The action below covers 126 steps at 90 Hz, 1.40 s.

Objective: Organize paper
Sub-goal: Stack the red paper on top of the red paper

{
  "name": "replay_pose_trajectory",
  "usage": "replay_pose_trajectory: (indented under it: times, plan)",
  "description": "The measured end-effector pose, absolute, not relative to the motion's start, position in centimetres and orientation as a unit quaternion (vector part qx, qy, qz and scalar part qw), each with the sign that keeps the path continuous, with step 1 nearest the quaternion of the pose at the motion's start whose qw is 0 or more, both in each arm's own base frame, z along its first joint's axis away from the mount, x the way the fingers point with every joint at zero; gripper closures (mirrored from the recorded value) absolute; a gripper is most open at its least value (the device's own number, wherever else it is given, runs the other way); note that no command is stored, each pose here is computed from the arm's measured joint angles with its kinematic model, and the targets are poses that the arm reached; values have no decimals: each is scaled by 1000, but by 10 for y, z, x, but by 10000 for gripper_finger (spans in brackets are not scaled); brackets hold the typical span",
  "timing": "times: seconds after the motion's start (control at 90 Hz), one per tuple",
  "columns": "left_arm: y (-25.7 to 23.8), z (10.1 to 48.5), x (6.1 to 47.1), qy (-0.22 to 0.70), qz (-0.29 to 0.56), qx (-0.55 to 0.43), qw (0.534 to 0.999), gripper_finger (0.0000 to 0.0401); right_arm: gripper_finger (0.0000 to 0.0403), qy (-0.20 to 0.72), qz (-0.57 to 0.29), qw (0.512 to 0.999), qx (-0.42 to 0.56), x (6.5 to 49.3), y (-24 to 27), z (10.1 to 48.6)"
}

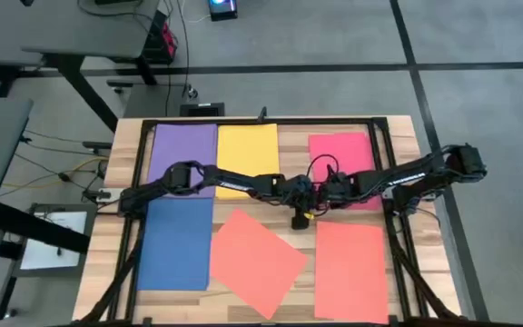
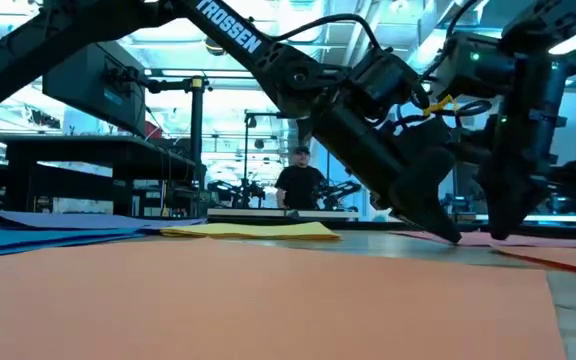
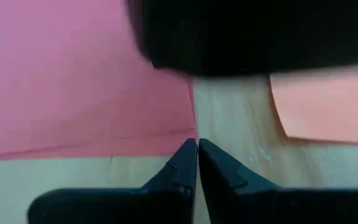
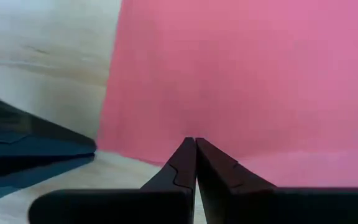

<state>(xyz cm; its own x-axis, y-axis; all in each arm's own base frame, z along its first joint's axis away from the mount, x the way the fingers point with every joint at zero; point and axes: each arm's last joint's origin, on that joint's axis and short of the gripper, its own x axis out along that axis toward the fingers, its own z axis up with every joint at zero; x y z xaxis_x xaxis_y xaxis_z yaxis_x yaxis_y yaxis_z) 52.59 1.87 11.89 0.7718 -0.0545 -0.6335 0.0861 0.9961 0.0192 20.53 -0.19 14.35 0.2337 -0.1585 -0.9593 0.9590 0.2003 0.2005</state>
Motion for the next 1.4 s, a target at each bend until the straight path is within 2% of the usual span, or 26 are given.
replay_pose_trajectory:
  times: [0.689, 0.989, 1.189, 1.4]
  plan:
    - [19, 117, 525, 340, -45, 38, 939, 400, 403, 434, -414, 659, 454, 216, -1, 137]
    - [19, 123, 526, 345, -45, 42, 937, 400, 403, 446, -430, 643, 451, 205, -3, 156]
    - [19, 145, 528, 393, -58, 55, 916, 400, 403, 469, -419, 653, 422, 199, -4, 177]
    - [35, 192, 513, 456, -44, 43, 888, 400, 403, 465, -395, 687, 395, 196, -24, 197]
